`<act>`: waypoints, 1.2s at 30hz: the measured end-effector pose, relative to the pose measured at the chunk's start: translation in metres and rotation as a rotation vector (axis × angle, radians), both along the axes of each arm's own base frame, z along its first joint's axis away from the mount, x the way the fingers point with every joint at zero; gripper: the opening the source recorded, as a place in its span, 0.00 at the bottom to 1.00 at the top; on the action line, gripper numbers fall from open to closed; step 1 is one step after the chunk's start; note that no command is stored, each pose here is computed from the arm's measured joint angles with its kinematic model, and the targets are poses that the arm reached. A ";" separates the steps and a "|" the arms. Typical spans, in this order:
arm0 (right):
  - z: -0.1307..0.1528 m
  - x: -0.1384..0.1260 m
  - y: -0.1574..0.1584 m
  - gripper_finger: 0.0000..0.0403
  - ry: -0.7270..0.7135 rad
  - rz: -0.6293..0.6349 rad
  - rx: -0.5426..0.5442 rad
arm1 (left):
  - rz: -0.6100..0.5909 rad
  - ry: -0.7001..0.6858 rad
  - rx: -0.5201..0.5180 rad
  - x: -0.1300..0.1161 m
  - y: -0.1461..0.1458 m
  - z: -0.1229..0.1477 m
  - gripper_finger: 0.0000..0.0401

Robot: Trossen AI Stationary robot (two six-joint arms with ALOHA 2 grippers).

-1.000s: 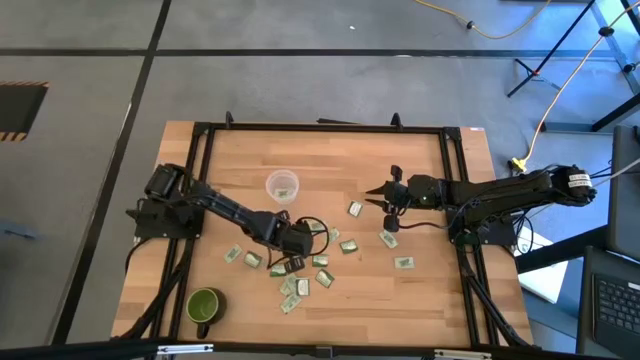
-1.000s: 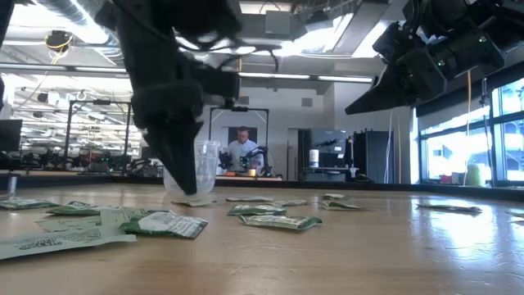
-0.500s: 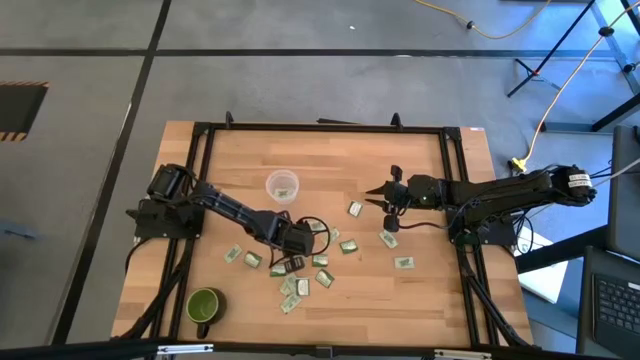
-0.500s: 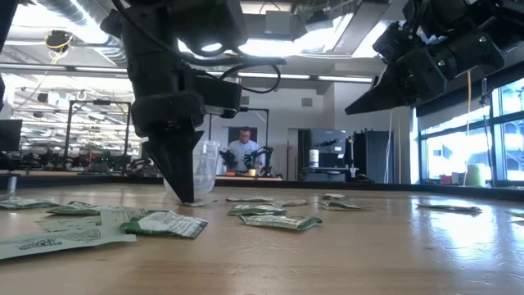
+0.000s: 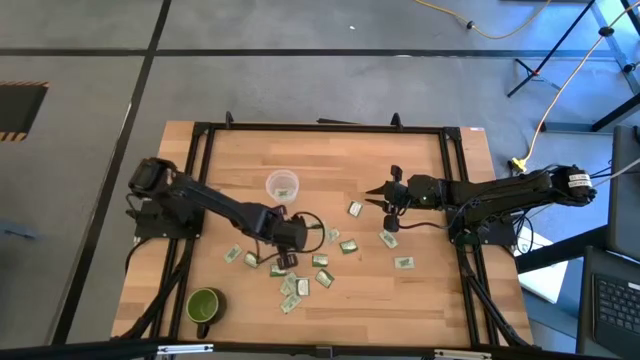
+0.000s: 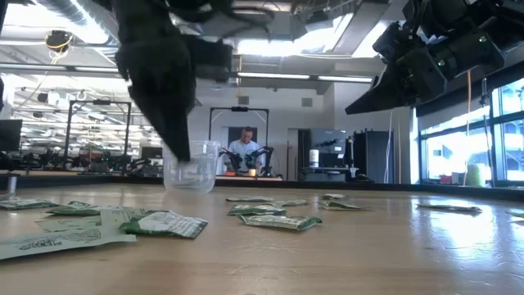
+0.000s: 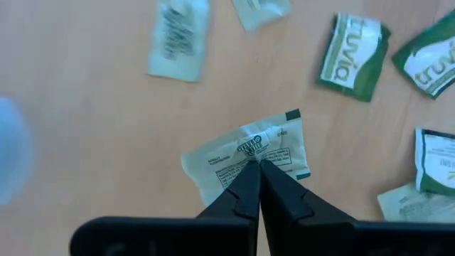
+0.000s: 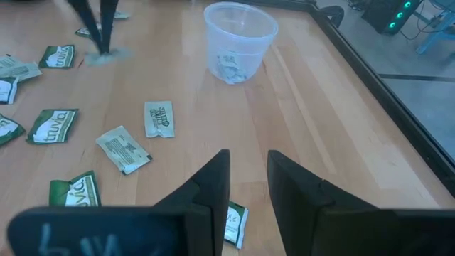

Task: Pick and place Stevia / Truvia into bins
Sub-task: Put the light green stevia packet into the transparent container

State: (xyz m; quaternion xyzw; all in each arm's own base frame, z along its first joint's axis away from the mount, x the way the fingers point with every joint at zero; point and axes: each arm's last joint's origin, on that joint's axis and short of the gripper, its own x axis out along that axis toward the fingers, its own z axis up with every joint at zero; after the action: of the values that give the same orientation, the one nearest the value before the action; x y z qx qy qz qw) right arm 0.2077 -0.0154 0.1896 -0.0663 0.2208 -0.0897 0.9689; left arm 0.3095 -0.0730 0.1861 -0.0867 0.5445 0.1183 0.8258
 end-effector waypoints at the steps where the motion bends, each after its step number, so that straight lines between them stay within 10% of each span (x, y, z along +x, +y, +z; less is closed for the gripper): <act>1: 0.000 0.000 0.000 0.25 -0.001 0.000 0.000 | 0.011 -0.020 0.021 -0.003 0.002 0.008 0.01; 12: 0.001 0.000 0.000 0.25 -0.006 0.000 0.001 | 0.266 -0.132 0.300 -0.030 0.056 0.060 0.00; 36: 0.001 0.000 0.000 0.25 -0.006 0.001 -0.001 | 0.379 0.083 0.194 -0.018 0.120 0.021 0.13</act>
State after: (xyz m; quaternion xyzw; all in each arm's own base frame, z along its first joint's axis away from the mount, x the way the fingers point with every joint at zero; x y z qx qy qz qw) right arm 0.2079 -0.0154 0.1901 -0.0664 0.2178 -0.0897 0.9696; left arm 0.2911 0.0469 0.2076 -0.1026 0.5379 0.3269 0.7703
